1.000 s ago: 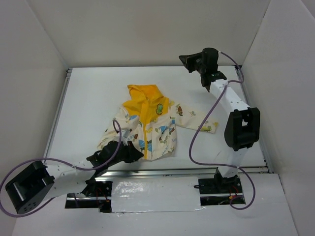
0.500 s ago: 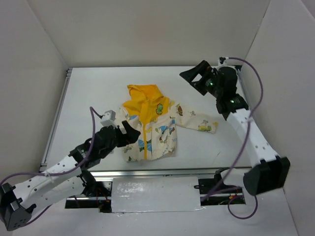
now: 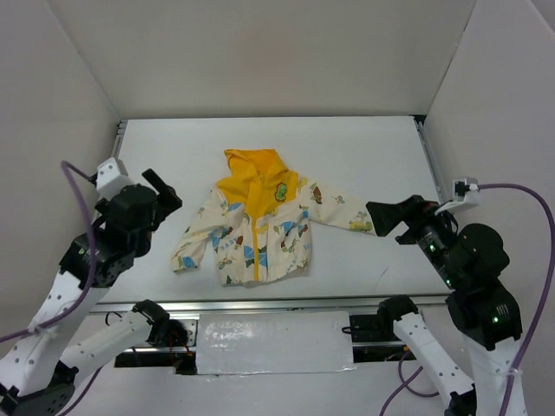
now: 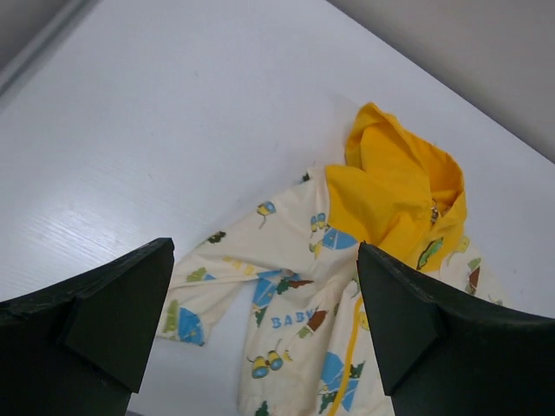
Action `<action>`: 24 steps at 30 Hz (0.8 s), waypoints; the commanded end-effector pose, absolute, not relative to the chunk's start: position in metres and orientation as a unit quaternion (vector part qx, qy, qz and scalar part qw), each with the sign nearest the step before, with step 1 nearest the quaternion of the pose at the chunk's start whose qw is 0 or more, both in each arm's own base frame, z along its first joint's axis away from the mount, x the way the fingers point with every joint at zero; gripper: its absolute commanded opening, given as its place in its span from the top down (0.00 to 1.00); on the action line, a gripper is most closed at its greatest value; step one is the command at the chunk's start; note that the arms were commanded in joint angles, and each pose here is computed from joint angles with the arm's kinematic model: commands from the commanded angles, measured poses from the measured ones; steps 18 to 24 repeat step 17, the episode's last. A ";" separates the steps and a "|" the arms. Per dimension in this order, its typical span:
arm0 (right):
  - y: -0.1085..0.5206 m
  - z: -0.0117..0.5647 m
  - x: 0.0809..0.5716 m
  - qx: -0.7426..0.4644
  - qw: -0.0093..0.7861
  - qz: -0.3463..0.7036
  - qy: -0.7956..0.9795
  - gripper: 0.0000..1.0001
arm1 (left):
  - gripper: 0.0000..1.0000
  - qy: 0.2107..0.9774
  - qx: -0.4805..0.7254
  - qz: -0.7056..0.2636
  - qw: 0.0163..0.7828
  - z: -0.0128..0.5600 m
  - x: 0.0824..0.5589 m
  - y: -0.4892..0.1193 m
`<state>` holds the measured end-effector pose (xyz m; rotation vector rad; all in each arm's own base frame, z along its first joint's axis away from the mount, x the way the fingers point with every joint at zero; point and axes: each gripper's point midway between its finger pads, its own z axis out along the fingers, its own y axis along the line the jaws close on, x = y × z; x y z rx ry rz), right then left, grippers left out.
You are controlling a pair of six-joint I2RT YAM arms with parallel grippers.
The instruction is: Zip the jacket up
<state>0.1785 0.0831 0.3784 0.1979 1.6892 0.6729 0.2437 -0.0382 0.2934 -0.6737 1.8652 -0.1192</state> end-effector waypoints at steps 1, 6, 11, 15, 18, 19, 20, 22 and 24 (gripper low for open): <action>0.057 0.359 0.153 0.085 0.607 0.226 0.757 0.00 | 0.01 0.780 -0.268 0.030 0.565 0.310 0.211 0.005; 0.031 0.357 0.132 0.100 0.617 0.174 0.761 0.00 | 0.00 0.777 -0.248 0.028 0.578 0.300 0.183 0.022; 0.034 0.353 0.129 0.092 0.620 0.185 0.757 0.00 | 0.01 0.779 -0.240 0.023 0.579 0.280 0.175 0.025; 0.038 0.353 0.132 0.086 0.617 0.190 0.758 0.00 | 0.01 0.781 -0.230 0.023 0.580 0.281 0.176 0.023; 0.040 0.352 0.132 0.082 0.613 0.193 0.761 0.00 | 0.01 0.783 -0.229 0.027 0.578 0.280 0.178 0.022; 0.040 0.352 0.132 0.082 0.613 0.193 0.761 0.00 | 0.01 0.783 -0.229 0.027 0.578 0.280 0.178 0.022; 0.040 0.352 0.132 0.082 0.613 0.193 0.761 0.00 | 0.01 0.783 -0.229 0.027 0.578 0.280 0.178 0.022; 0.040 0.352 0.132 0.082 0.613 0.193 0.761 0.00 | 0.01 0.783 -0.229 0.027 0.578 0.280 0.178 0.022; 0.040 0.352 0.132 0.082 0.613 0.193 0.761 0.00 | 0.01 0.783 -0.229 0.027 0.578 0.280 0.178 0.022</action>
